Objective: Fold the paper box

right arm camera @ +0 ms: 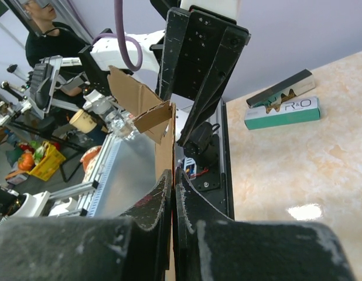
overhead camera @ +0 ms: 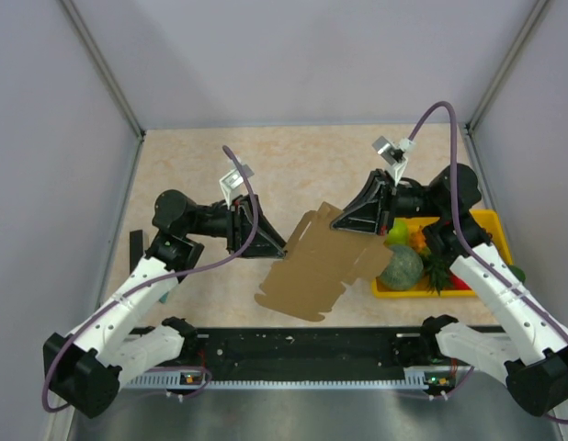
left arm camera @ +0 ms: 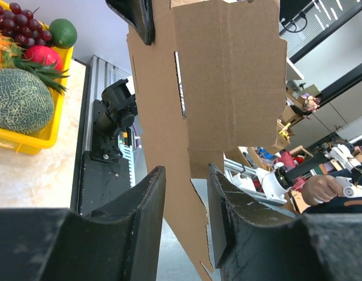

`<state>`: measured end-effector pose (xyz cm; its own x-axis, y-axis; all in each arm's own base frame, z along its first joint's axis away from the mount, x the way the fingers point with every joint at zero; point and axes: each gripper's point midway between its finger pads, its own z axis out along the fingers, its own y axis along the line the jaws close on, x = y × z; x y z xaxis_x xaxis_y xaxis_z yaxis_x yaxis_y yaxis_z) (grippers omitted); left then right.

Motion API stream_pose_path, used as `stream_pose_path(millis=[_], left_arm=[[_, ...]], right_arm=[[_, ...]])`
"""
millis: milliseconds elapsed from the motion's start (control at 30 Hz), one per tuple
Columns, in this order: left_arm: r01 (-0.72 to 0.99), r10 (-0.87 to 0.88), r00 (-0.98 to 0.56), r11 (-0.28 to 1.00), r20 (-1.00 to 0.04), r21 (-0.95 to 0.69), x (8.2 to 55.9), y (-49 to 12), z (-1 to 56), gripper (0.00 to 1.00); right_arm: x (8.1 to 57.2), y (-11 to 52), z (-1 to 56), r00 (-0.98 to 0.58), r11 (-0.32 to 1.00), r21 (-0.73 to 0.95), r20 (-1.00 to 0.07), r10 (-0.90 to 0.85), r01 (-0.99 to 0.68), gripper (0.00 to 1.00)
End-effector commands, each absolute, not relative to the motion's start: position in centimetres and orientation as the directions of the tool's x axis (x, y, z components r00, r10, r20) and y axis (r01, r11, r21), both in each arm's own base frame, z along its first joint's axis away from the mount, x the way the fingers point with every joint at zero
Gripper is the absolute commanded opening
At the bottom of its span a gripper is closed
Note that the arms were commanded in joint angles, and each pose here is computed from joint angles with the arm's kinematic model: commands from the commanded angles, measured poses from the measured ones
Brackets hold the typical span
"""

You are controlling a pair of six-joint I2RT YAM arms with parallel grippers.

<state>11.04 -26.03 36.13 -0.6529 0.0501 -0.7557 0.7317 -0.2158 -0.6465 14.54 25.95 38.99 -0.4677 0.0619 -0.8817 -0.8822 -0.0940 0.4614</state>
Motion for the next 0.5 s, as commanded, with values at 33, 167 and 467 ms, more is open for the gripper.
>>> stream_pose_path(millis=[33,167,467], left_arm=[[0.803,0.014,-0.557,-0.243,-0.830,-0.544,10.29,-25.86,38.14,0.41],[0.795,0.023,-0.576,-0.216,-0.817,-0.566,10.55,-25.99,37.83,0.40],[0.795,0.019,-0.578,-0.210,-0.816,-0.569,10.48,-26.45,37.77,0.42]], right_arm=[[15.49,25.94,40.04,-0.418,-0.063,0.413,-0.901,0.120,-0.909,0.00],[15.53,25.95,40.30,-0.419,-0.067,0.414,-0.898,0.135,-0.908,0.00],[15.84,26.09,40.18,-0.443,-0.052,0.440,-0.884,0.149,-0.897,0.00]])
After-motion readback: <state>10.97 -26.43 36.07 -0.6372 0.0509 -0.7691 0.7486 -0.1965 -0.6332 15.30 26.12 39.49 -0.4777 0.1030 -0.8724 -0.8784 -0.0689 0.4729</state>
